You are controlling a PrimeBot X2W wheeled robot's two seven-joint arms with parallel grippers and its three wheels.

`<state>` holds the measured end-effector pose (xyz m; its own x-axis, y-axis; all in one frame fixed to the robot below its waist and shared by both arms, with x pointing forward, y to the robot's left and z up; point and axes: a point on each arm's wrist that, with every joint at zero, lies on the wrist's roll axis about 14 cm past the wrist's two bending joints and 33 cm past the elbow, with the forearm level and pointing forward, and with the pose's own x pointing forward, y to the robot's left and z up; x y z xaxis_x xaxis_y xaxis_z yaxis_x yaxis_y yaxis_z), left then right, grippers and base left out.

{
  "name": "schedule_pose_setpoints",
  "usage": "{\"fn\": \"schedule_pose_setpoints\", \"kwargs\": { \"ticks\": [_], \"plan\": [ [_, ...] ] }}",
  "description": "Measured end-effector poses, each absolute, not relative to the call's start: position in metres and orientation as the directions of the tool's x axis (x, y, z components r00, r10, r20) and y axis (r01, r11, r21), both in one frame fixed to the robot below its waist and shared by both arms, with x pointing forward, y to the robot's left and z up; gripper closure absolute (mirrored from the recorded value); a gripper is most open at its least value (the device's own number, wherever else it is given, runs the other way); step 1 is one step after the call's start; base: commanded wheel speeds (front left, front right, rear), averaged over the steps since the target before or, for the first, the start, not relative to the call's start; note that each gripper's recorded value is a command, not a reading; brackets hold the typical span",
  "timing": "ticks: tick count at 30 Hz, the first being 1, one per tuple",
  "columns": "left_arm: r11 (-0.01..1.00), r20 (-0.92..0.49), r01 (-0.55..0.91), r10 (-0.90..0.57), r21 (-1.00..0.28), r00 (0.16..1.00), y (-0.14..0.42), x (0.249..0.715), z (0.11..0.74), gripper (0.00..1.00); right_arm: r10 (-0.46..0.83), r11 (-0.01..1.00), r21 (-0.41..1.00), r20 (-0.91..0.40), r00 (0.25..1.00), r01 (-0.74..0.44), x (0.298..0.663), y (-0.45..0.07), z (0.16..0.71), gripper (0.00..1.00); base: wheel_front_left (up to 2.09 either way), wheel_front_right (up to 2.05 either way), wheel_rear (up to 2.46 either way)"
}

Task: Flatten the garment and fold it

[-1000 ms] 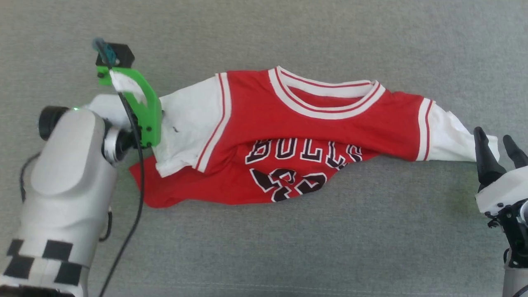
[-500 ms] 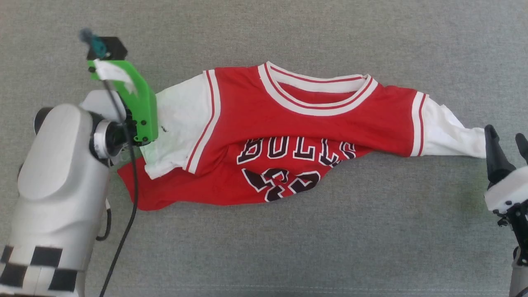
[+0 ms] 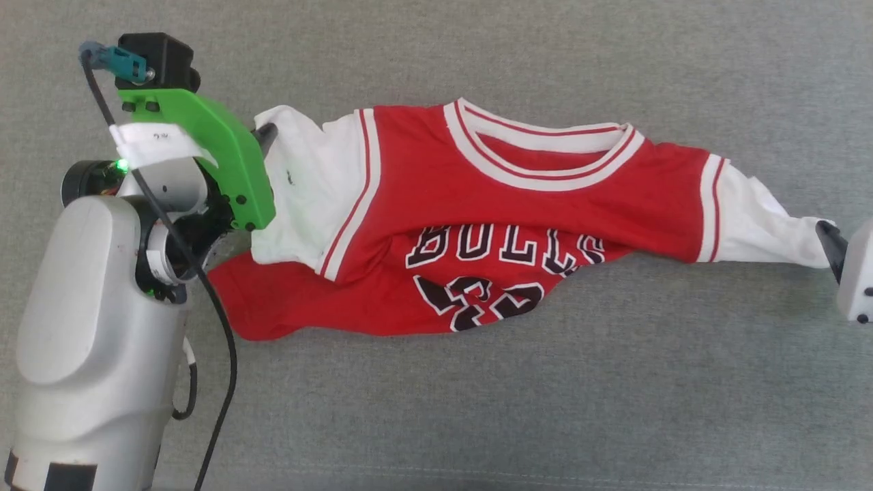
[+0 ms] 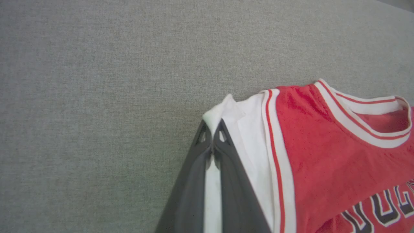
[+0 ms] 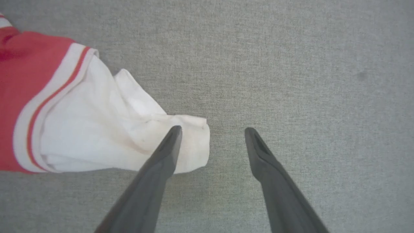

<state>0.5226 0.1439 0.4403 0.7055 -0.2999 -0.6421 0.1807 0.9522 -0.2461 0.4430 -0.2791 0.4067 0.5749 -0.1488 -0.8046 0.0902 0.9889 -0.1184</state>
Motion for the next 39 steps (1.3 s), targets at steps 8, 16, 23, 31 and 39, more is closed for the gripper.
{"fn": "schedule_pose_setpoints", "kwargs": {
  "ticks": [8, 16, 23, 31, 39],
  "plan": [
    [0.952, -0.635, 0.176, -0.299, -0.251, 0.712, 0.146, 0.522, 0.435, 1.0, -0.116, 0.987, -0.154, -0.88, 0.461, -0.045, 0.445, -0.259, 0.376, 0.0, 0.0, 0.0, 0.0],
    [0.954, -0.659, 0.153, -0.291, -0.259, 0.694, 0.151, 0.517, 0.419, 1.0, -0.102, 0.984, -0.152, -0.91, 0.401, -0.095, 0.446, -0.253, 0.363, 1.0, 0.0, 0.0, 0.0],
    [0.951, -0.609, 0.148, -0.289, -0.272, 0.739, 0.152, 0.519, 0.435, 1.0, -0.055, 0.994, -0.091, -0.883, 0.466, -0.054, 0.45, -0.249, 0.377, 1.0, 0.0, 0.0, 0.0],
    [0.939, -0.504, 0.115, -0.275, -0.326, 0.819, 0.161, 0.504, 0.473, 1.0, -0.032, 0.998, 0.015, -0.66, 0.75, 0.055, 0.466, -0.255, 0.455, 1.0, 0.0, 0.0, 0.0],
    [0.932, -0.365, 0.116, -0.246, -0.343, 0.898, 0.171, 0.487, 0.527, 1.0, -0.005, 0.986, 0.146, -0.433, 0.901, 0.076, 0.452, -0.257, 0.529, 1.0, 0.0, 0.0, 0.0]
  ]
}}
